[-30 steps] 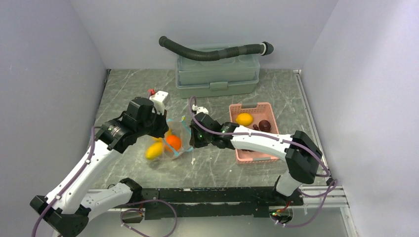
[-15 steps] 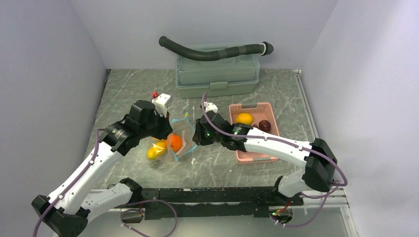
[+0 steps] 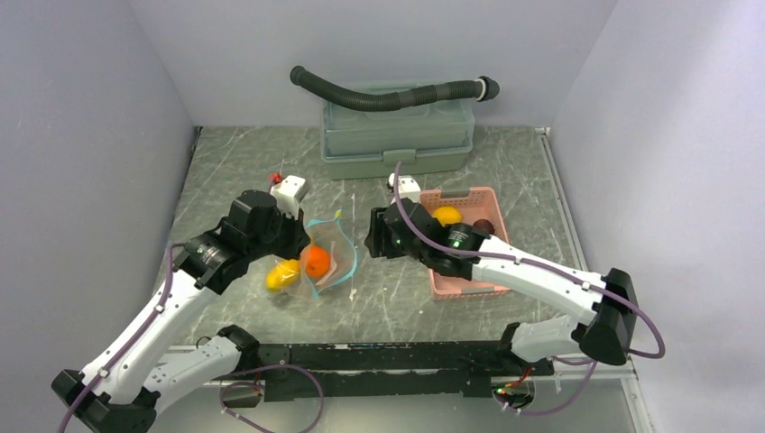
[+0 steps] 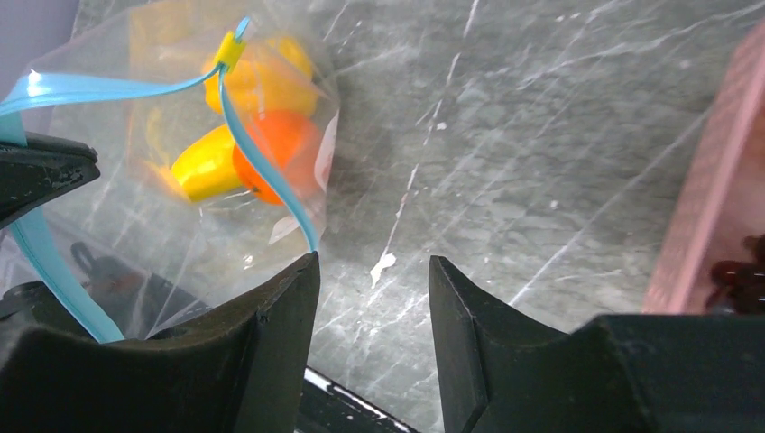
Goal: Place the food in the zip-top bag and seal the zipper
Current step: Adjust the zipper food storage bag at the center of the board, then pick up the fake fruit from the bin.
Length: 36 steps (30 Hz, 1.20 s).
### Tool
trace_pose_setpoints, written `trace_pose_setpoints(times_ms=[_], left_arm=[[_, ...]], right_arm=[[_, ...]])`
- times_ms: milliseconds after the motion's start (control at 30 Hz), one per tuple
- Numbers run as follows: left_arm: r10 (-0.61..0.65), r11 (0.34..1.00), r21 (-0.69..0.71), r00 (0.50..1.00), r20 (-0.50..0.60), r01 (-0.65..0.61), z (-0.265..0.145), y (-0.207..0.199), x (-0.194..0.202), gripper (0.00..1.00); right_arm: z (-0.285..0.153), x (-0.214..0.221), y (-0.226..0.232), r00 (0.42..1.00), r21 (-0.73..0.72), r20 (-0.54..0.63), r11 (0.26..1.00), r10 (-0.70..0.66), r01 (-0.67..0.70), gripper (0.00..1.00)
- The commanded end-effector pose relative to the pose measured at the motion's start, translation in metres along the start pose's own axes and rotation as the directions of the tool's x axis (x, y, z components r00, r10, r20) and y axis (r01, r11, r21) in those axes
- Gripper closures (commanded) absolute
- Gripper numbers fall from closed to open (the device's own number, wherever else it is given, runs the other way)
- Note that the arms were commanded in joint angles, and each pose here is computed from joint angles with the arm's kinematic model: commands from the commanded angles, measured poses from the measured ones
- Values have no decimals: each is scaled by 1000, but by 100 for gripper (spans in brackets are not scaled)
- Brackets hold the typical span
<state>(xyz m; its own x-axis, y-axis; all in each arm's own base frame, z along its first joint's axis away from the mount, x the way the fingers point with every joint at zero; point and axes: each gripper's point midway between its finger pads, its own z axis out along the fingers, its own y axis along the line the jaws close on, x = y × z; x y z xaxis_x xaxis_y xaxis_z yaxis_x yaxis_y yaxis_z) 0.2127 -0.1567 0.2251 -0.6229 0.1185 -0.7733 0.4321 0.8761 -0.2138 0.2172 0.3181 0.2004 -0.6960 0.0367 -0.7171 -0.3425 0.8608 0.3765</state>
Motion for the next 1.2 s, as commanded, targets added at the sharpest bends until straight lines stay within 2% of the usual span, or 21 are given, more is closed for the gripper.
trace_pose_setpoints(times_ms=[0,333,500,800,967,1167], left_arm=[[27,999,-21,999,47,-26,-3,4,-8,100],[28,999,-28,999,47,-27,-4,6,-7,100],[25,999,-29,998,51,-24,-5,6,-7,100],[26,999,-29,999,45,-25,-4,6,-6,100],[25,999,-29,999,44,-23,-3,6,-6,100],[25,999,-30,999,43,-24,-3,6,-6,100]], right_arm=[[-27,-40,-18,992,94,120,995,-31,20,48],[-47,-64,-74,985,221,173,975,-18,-21,33],[-45,-69,-114,980,298,189,948,59,-114,27],[-33,-72,-162,965,404,217,887,144,-223,10],[-19,-69,-184,946,427,232,851,225,-307,8],[-2,-60,-216,901,481,256,762,351,-434,8]])
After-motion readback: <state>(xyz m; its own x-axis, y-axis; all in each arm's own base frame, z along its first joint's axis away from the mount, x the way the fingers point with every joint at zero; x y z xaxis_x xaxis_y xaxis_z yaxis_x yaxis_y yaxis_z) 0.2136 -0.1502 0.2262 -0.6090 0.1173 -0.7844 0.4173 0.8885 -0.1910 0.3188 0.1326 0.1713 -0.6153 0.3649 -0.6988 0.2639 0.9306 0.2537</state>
